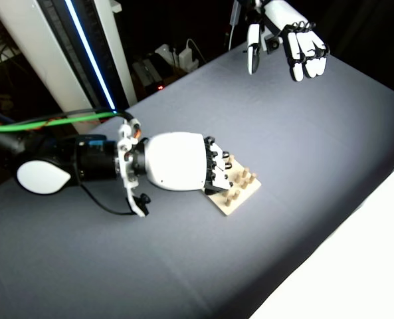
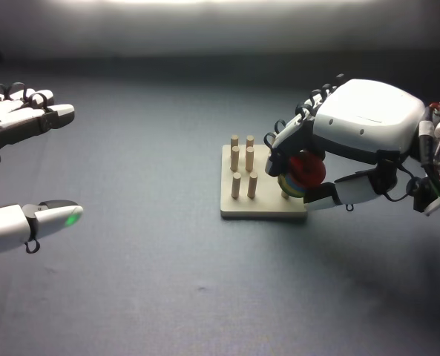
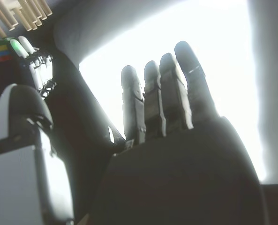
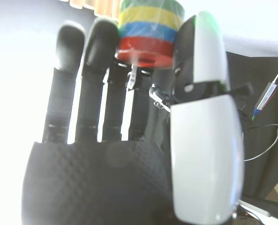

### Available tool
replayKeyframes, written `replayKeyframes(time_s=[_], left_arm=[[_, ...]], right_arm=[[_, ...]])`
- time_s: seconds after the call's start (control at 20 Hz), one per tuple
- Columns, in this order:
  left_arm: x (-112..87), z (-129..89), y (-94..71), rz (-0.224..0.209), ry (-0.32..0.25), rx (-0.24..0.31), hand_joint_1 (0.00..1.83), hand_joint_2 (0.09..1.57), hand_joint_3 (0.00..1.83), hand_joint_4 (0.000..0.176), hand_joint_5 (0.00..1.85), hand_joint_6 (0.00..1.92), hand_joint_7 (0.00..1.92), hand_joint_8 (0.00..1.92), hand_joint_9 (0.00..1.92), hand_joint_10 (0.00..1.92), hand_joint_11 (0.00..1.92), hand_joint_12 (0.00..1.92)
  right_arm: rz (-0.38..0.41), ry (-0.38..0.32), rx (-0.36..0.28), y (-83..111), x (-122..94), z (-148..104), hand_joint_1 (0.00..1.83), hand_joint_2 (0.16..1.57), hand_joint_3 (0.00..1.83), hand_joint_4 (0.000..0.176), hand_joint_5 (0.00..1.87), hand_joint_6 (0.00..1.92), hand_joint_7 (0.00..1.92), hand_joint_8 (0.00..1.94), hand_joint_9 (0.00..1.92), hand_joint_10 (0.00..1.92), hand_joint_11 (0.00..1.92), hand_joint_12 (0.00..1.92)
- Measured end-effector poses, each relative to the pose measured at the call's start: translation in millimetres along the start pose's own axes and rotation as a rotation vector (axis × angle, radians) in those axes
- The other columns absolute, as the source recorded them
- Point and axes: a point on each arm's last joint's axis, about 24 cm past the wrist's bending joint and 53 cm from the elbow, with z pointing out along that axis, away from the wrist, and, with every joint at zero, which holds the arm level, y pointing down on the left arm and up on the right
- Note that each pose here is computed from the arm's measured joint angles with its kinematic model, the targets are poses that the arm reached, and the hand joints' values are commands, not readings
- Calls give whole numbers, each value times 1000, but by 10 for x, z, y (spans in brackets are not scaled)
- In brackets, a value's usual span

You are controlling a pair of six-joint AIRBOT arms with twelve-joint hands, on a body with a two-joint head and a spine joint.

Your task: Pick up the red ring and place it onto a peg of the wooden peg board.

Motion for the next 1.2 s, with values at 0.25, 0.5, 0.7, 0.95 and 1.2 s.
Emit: replayKeyframes(time_s=[0.25, 0.5, 0.7, 0.95, 1.2], left_arm=[[-1, 0, 1, 0, 0, 0, 672, 1010, 0, 9, 430, 0, 263, 1, 233, 0, 0, 721], [8, 1, -2, -1, 2, 1, 709, 1010, 0, 0, 442, 2, 261, 1, 234, 2, 0, 720], [30, 1, 18, -5, 4, -5, 695, 1013, 0, 0, 439, 1, 259, 2, 236, 1, 0, 731], [26, 2, 18, -6, 2, -5, 643, 1011, 0, 0, 437, 2, 265, 3, 234, 4, 0, 731], [37, 2, 10, -6, 6, -1, 645, 1009, 0, 0, 438, 0, 258, 1, 235, 1, 0, 776]], right_arm=[[-1, 0, 0, -2, -1, -1, 1277, 1090, 1, 0, 1069, 635, 1042, 1159, 950, 1204, 752, 1509], [-9, -2, 8, -25, -45, -33, 1277, 1090, 0, 0, 1120, 549, 1007, 1221, 935, 1244, 656, 1550], [-35, 11, 45, -105, -91, -121, 1391, 1067, 0, 0, 1037, 796, 1100, 880, 979, 1096, 768, 1253], [-33, 11, 26, -46, -72, -105, 1369, 1067, 1, 0, 1041, 763, 1112, 879, 976, 1098, 795, 1267], [-44, -17, 16, 5, -223, -75, 1389, 1069, 0, 0, 998, 886, 1151, 759, 964, 1096, 697, 1211]])
